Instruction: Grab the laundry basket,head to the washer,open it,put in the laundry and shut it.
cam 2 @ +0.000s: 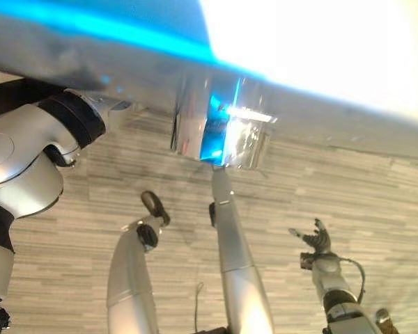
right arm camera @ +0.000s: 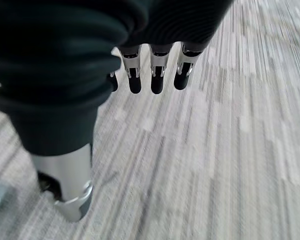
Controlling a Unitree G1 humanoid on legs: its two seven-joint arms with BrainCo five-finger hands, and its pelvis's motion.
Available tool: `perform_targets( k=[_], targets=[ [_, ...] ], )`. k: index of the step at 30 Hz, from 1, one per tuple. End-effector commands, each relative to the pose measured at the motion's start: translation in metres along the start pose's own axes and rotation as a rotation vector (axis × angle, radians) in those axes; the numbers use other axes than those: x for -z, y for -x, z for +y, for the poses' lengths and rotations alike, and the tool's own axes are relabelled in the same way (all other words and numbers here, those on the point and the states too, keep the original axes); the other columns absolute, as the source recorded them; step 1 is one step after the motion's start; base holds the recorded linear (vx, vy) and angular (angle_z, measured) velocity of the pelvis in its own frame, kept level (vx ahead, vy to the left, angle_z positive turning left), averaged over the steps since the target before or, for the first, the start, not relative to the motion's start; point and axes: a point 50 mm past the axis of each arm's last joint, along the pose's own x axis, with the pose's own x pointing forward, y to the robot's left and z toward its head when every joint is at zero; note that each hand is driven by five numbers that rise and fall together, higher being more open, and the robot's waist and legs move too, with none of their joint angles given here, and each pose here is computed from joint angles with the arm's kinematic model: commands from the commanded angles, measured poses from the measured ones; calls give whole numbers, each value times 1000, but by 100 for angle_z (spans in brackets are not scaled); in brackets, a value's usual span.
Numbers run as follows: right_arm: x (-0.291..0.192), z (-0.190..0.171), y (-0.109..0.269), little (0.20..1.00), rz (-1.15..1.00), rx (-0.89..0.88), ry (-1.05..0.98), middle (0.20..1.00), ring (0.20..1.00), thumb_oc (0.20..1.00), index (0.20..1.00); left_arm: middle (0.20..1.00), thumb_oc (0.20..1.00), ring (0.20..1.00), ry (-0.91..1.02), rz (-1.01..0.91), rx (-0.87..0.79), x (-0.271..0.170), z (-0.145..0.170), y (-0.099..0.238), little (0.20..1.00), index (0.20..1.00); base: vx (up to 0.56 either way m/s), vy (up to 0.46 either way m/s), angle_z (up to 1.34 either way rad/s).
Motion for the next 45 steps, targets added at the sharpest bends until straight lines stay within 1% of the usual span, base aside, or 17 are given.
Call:
perform_targets(
  k=[1, 2, 3, 5, 6, 8, 13, 15, 17, 18, 20, 24, 35, 37, 39, 40, 45],
  targets=[
    [30, -33, 11, 1000, 68, 102, 74, 1000, 1000, 1000, 1000, 1000, 1000, 1000, -106, 307, -217, 81, 93, -20, 1000, 1000, -21, -55, -2],
    [22, -27, 6, 1000, 73, 100, 54, 1000, 1000, 1000, 1000, 1000, 1000, 1000, 288, 393, -2, 65, 43, -17, 1000, 1000, -29, -75, -4],
    [27, -21, 8, 1000, 107, 74, 65, 1000, 1000, 1000, 1000, 1000, 1000, 1000, 511, 397, 155, 42, 10, -13, 1000, 1000, -23, -89, -2],
    [46, -10, 17, 1000, 184, 19, 92, 1000, 1000, 1000, 1000, 1000, 1000, 1000, 701, 365, 248, 7, -11, -13, 1000, 1000, -15, -53, -5],
    [46, -10, 17, 1000, 186, 19, 93, 1000, 1000, 1000, 1000, 1000, 1000, 1000, 702, 365, 249, 7, -11, -13, 1000, 1000, -22, -36, -9],
    [53, -5, 19, 1000, 222, -5, 105, 1000, 1000, 1000, 1000, 1000, 1000, 1000, 750, 375, 77, 15, 13, -21, 1000, 1000, -48, -39, -6],
    [40, -6, 13, 1000, 174, -4, 112, 1000, 1000, 1000, 1000, 1000, 1000, 1000, 691, 356, 31, 22, 8, -14, 1000, 1000, -46, -6, 3],
    [44, -7, 17, 1000, 170, 5, 84, 1000, 1000, 1000, 1000, 1000, 1000, 1000, 891, 274, -156, 11, 17, -5, 1000, 1000, -142, -53, 14],
    [55, -2, 27, 1000, 173, -2, 44, 1000, 1000, 1000, 1000, 1000, 1000, 1000, 1108, 225, -388, 1, 20, 29, 1000, 1000, -102, 3, 40],
    [60, -2, 31, 1000, 176, 4, 15, 1000, 1000, 1000, 1000, 1000, 1000, 1000, 1228, 215, -410, -16, 13, 47, 1000, 1000, -44, 39, 58],
    [62, -4, 33, 1000, 184, 11, 12, 1000, 1000, 1000, 1000, 1000, 1000, 1000, 1252, 218, -403, -23, 8, 54, 1000, 1000, -33, 27, 30],
    [76, -12, 39, 1000, 250, 17, 17, 1000, 1000, 1000, 1000, 1000, 1000, 1000, 1491, 321, -171, -77, -48, 97, 1000, 1000, -40, 27, 9],
    [79, -16, 39, 1000, 305, 12, -19, 1000, 1000, 1000, 1000, 1000, 1000, 1000, 1684, 462, 313, -157, -116, 213, 1000, 1000, -24, 36, 6],
    [90, -25, 45, 1000, 349, 53, -87, 1000, 1000, 1000, 1000, 1000, 1000, 1000, 1741, 571, 487, -187, -134, 254, 1000, 1000, 74, 46, 7],
    [94, -30, 47, 1000, 363, 70, -100, 1000, 1000, 1000, 1000, 1000, 1000, 1000, 1753, 610, 547, -195, -140, 268, 1000, 1000, 100, 35, 15],
    [93, -46, 46, 1000, 362, 130, -141, 1000, 1000, 1000, 1000, 1000, 1000, 1000, 1749, 708, 687, -213, -153, 299, 1000, 1000, 116, 59, 30],
    [51, -119, 29, 1000, 222, 391, -229, 1000, 1000, 1000, 1000, 1000, 1000, 1000, 1683, 918, 958, -244, -168, 361, 1000, 1000, 114, 60, 15]
  ],
)
